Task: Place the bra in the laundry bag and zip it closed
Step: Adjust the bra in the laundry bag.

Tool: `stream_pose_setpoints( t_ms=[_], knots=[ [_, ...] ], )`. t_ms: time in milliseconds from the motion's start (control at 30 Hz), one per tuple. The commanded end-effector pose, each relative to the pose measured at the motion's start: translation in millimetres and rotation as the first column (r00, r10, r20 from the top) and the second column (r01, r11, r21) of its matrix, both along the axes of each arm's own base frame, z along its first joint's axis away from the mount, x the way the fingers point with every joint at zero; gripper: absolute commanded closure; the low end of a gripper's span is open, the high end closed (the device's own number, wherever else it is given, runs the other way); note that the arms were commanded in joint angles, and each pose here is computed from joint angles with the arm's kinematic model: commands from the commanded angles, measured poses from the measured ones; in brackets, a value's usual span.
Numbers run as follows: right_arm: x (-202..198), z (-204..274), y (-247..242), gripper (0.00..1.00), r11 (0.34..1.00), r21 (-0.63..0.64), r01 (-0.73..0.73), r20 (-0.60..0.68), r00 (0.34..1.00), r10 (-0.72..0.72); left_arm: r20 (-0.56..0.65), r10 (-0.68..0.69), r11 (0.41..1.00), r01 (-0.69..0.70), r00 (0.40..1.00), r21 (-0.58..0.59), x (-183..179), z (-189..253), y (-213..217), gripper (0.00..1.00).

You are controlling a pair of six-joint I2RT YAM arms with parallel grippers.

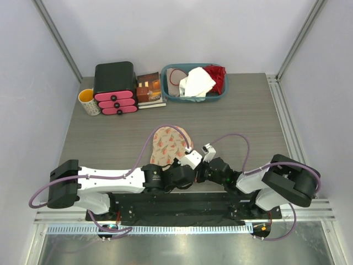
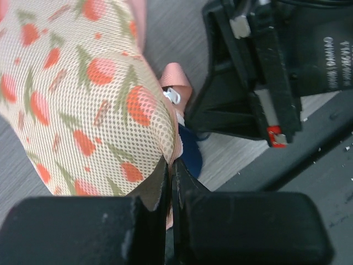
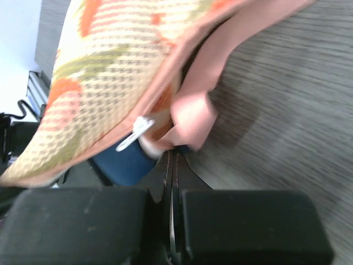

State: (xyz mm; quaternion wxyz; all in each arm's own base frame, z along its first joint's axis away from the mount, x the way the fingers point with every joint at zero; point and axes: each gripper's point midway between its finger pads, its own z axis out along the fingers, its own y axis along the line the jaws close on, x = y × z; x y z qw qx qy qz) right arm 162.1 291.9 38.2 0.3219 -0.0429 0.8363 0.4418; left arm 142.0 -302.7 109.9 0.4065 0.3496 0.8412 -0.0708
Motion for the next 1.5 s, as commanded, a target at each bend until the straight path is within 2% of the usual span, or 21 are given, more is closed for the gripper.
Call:
stream_pose_setpoints(
  t_ms=[0,67,300,333,533,733,933,1167,1233,1367,1467],
  knots=[
    [26,48,22,0.99,0.987,0.156,0.044,0.128,0.99,-0.065,-0.021,-0.051,0.995,0.049,0.998,-0.085,-7,13,-18,1.0],
    [16,56,25,0.99,0.982,0.187,0.019,0.12,0.992,-0.042,-0.007,-0.036,0.997,0.036,0.999,-0.076,-5,13,-15,1.0],
    [1,66,12,0.99,0.987,0.161,0.015,0.085,0.996,-0.03,0.021,-0.021,0.998,0.022,1.0,-0.058,1,12,-12,1.0],
    [-3,49,5,0.99,0.996,0.084,0.021,0.044,0.999,-0.024,0.023,-0.019,0.999,0.02,1.0,-0.051,2,12,-11,1.0],
    [-3,36,-26,0.99,0.991,-0.099,0.086,0.026,0.996,-0.084,0.035,0.016,0.997,-0.014,0.999,-0.074,5,16,-7,1.0],
    [-24,55,-18,0.99,0.999,-0.014,-0.035,0.034,0.999,0.036,0.016,0.018,0.996,-0.017,1.0,-0.091,6,17,-8,1.0],
    [-38,53,-10,0.99,0.993,0.001,-0.118,-0.002,0.993,0.118,0.026,0.026,0.997,-0.024,0.999,-0.073,10,19,-8,1.0],
    [-59,81,5,0.99,0.959,0.155,-0.237,0.03,0.971,0.235,0.009,0.015,0.995,-0.014,1.0,-0.099,9,20,-11,1.0],
    [-57,98,13,0.99,0.946,0.203,-0.255,0.069,0.967,0.246,-0.007,-0.007,0.992,0.006,1.0,-0.123,6,20,-16,1.0],
    [-57,104,26,0.99,0.93,0.24,-0.278,0.055,0.961,0.273,-0.004,-0.009,0.994,0.009,1.0,-0.112,6,20,-15,1.0],
    [-46,104,28,0.99,0.94,0.24,-0.241,0.076,0.97,0.23,-0.009,-0.019,0.99,0.018,1.0,-0.138,4,25,-17,1.0]
  ],
)
